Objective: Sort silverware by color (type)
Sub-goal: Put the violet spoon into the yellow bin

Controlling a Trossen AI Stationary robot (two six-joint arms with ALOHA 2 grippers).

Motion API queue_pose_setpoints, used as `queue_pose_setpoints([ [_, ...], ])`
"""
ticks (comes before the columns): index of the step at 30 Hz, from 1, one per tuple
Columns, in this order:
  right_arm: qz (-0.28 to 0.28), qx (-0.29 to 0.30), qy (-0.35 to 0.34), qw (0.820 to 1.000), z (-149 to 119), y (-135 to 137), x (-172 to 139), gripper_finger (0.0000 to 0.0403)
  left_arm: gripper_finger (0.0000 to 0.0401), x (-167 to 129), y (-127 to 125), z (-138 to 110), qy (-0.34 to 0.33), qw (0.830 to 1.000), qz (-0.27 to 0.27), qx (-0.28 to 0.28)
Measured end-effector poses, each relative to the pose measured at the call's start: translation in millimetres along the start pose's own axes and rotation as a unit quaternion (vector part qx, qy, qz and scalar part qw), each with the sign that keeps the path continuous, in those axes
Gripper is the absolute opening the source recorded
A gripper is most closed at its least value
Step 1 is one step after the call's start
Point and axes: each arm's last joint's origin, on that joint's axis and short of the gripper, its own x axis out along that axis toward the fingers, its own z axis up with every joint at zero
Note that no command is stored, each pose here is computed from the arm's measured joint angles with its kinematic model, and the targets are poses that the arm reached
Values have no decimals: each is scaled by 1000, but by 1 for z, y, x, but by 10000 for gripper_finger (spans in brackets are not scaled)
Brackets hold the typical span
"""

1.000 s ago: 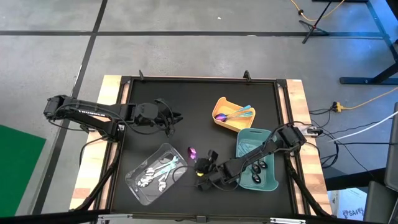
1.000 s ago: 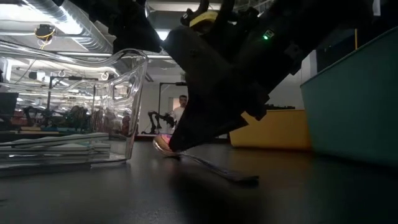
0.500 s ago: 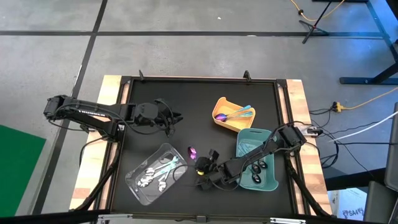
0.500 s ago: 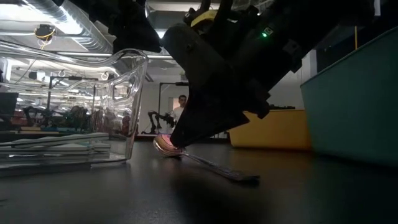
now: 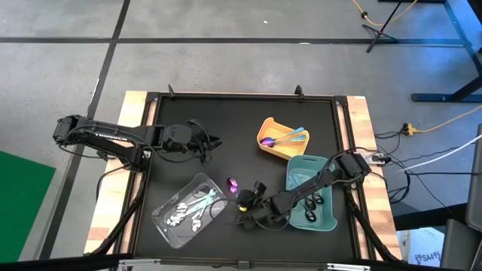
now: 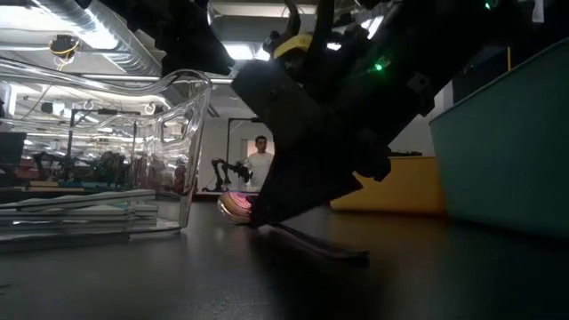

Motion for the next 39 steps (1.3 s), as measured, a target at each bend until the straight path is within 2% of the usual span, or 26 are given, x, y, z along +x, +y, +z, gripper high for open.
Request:
queue_pose_setpoints([
  [19,12,16,36,999,2,-7,12,73,94,0,0,0,0,1000,0,0],
  [22,11,15,38,999,2,-7,12,61,94,0,0,0,0,1000,0,0],
  [28,9,12,39,999,1,-8,12,8,94,0,0,0,0,1000,0,0],
  [34,8,10,39,999,1,-8,13,14,94,0,0,0,0,1000,0,0],
  [39,3,8,35,999,1,-9,13,4,94,0,0,0,0,1000,0,0],
])
